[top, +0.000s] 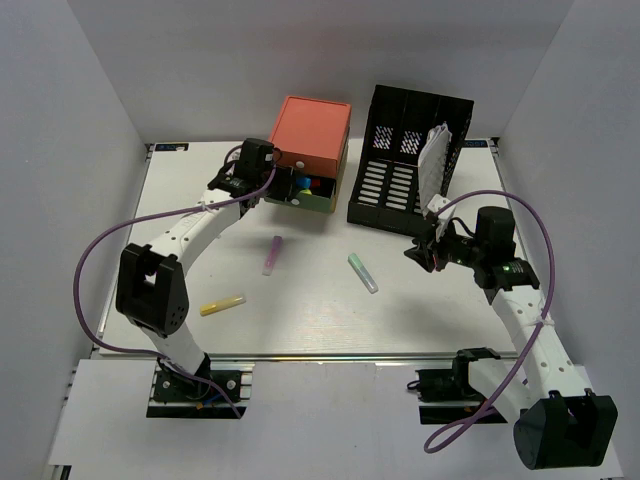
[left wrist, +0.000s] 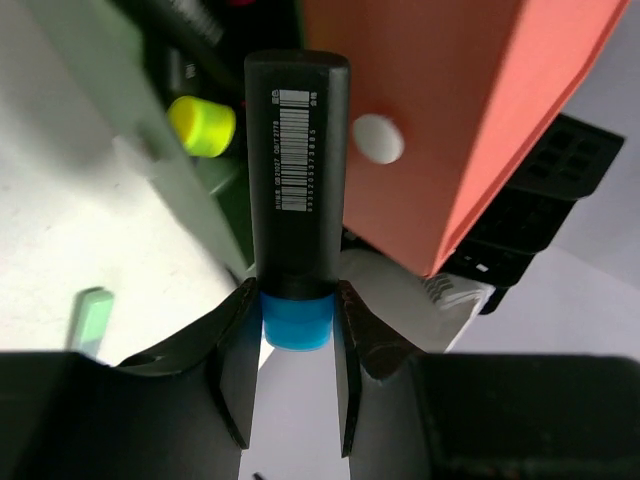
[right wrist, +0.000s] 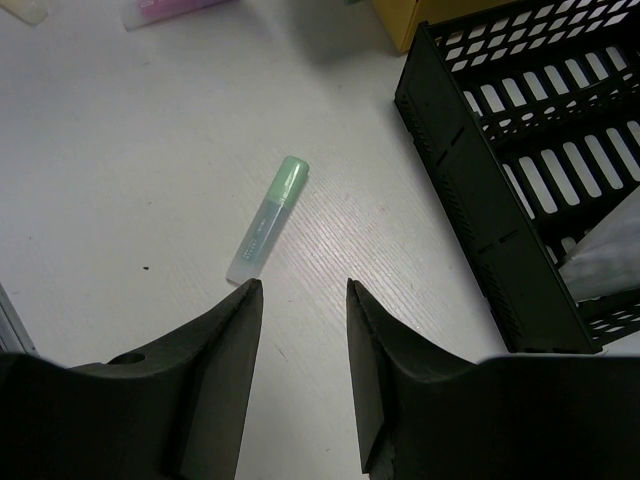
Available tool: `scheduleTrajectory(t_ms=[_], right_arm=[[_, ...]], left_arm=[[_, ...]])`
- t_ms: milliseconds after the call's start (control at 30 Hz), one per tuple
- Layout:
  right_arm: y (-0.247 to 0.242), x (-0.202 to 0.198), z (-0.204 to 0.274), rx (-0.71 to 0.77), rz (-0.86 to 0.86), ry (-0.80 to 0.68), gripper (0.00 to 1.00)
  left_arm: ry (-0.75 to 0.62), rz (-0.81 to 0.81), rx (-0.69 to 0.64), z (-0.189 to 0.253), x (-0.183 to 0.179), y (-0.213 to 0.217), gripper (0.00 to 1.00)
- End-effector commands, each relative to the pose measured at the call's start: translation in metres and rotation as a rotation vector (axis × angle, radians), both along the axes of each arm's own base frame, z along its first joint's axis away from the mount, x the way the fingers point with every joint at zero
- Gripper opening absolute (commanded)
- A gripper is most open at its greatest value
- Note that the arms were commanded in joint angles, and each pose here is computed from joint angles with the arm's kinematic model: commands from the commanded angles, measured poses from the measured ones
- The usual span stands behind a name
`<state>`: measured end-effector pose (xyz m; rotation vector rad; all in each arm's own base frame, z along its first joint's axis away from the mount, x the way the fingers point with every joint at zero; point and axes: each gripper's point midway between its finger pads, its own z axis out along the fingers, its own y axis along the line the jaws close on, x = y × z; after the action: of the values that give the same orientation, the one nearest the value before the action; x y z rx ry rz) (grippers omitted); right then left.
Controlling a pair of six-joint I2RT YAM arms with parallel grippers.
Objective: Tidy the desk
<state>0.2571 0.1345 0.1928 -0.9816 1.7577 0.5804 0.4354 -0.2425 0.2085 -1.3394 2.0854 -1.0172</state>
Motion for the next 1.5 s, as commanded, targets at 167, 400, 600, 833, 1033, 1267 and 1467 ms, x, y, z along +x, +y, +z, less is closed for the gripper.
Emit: scheduleTrajectory(t_ms=[167, 400, 600, 833, 1033, 1267, 1467], right_arm=[[-0.001, 0.003, 0.008, 0.008, 0.006, -0.049, 0.45], [-0.002, 0.003, 0.006, 0.009, 0.004, -0.043, 0.45], [-0.003, 0.003, 0.006, 0.010, 0.003, -0.039, 0.45], [-0.004, 0.003, 0.006, 0.016, 0.002, -0.035, 0.45], [-0.004, 0.003, 0.006, 0.020, 0.004, -0.033, 0.45], [-0.005, 0.001, 0.004, 0.018, 0.012, -0.034, 0.45], [0.000, -0.010, -0.001, 0.000, 0.101, -0.068, 0.46]], left_arm=[[-0.040, 0.052, -0.024, 0.023, 0.020, -0.004, 0.03], [-0.033, 0.042, -0.042, 0.014, 0.024, -0.010, 0.12], [-0.035, -0.017, -0.083, 0.015, 0.030, -0.025, 0.22], [-0.023, -0.050, -0.100, 0.017, 0.026, -0.031, 0.50], [-0.044, -0.062, -0.109, 0.023, 0.022, -0.031, 0.53], [-0.108, -0.116, -0.164, 0.043, 0.007, -0.035, 0.48], [-0.293, -0.301, -0.204, 0.076, -0.025, -0.035, 0.21]])
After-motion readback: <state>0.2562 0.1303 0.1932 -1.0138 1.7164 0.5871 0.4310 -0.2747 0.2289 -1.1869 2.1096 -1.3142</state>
